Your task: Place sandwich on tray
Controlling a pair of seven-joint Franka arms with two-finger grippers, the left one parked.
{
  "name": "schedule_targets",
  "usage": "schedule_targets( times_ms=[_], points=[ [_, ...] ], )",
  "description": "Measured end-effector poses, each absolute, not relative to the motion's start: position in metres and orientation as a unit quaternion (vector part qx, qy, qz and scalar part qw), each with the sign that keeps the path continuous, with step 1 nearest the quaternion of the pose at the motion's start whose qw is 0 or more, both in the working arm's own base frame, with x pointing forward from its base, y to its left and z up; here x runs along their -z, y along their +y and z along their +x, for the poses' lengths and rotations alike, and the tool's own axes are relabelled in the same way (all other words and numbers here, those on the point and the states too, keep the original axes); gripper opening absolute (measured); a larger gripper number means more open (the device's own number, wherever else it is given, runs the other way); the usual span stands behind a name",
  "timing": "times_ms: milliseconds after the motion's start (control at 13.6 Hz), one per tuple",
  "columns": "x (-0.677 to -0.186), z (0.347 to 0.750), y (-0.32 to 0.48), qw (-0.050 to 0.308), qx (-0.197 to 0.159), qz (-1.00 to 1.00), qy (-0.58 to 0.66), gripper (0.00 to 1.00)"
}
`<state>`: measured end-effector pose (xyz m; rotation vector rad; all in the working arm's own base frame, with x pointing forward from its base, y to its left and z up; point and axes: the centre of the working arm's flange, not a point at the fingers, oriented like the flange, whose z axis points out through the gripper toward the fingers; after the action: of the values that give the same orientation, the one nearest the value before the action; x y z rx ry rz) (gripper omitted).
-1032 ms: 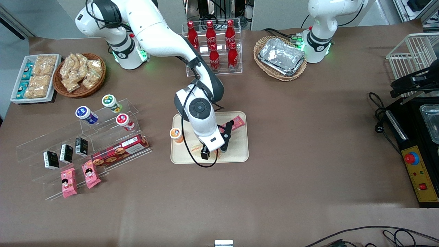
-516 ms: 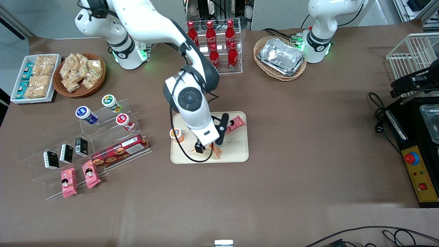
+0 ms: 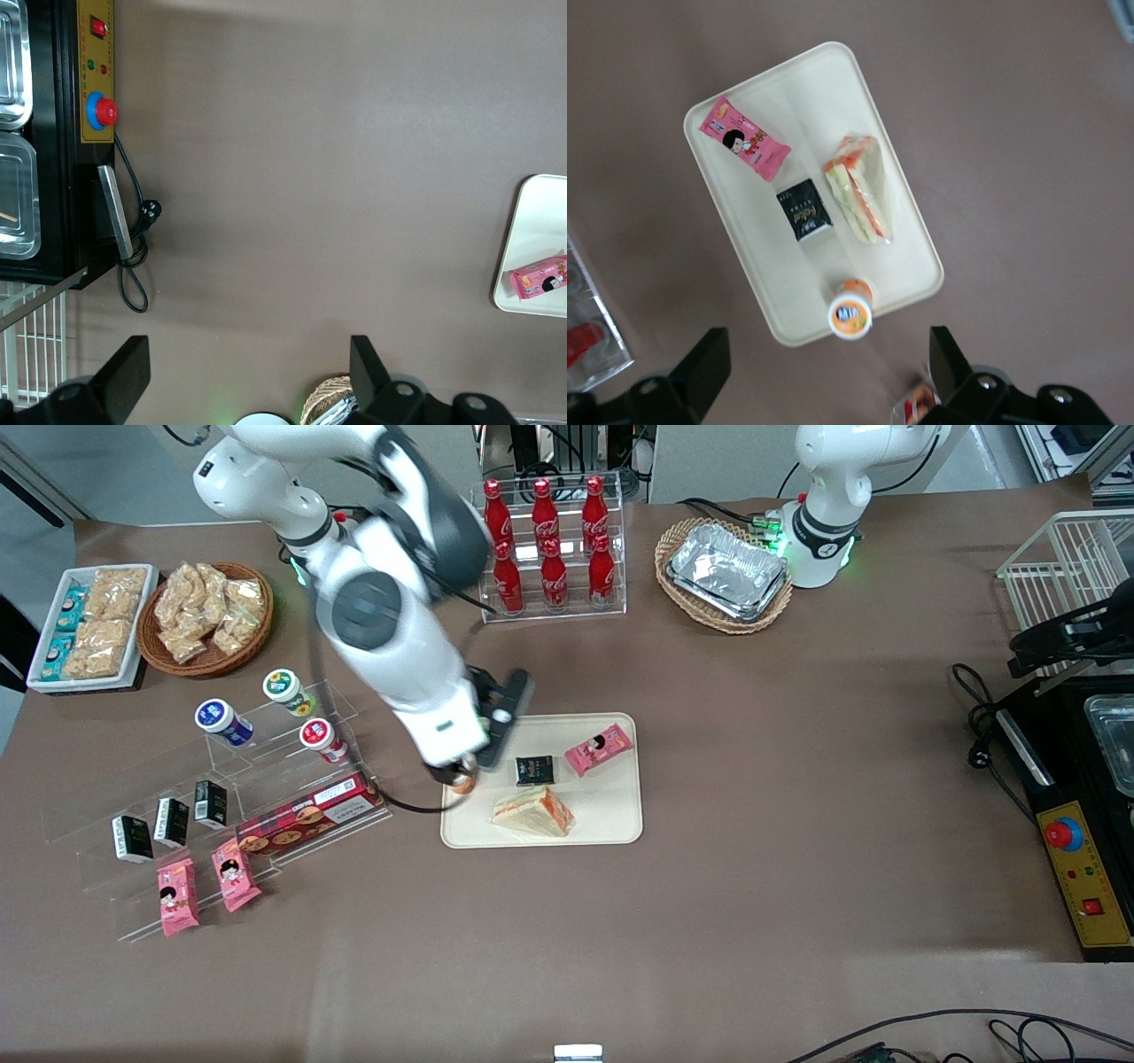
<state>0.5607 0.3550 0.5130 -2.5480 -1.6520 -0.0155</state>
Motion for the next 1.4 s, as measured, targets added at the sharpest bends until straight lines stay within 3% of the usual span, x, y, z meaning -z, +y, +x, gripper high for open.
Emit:
schedule_targets(
  times_ms=[368, 811, 1400],
  points=[
    [-0.596, 0.563, 0.229, 0.092, -0.006, -0.884, -0.459, 1.00],
    [-0.638, 0.557, 0.120, 0.121, -0.022, -0.946, -0.301, 1.00],
    [-0.661, 0.530, 0.094, 0.035, -0.058, -0.993, -0.098, 1.00]
  ],
)
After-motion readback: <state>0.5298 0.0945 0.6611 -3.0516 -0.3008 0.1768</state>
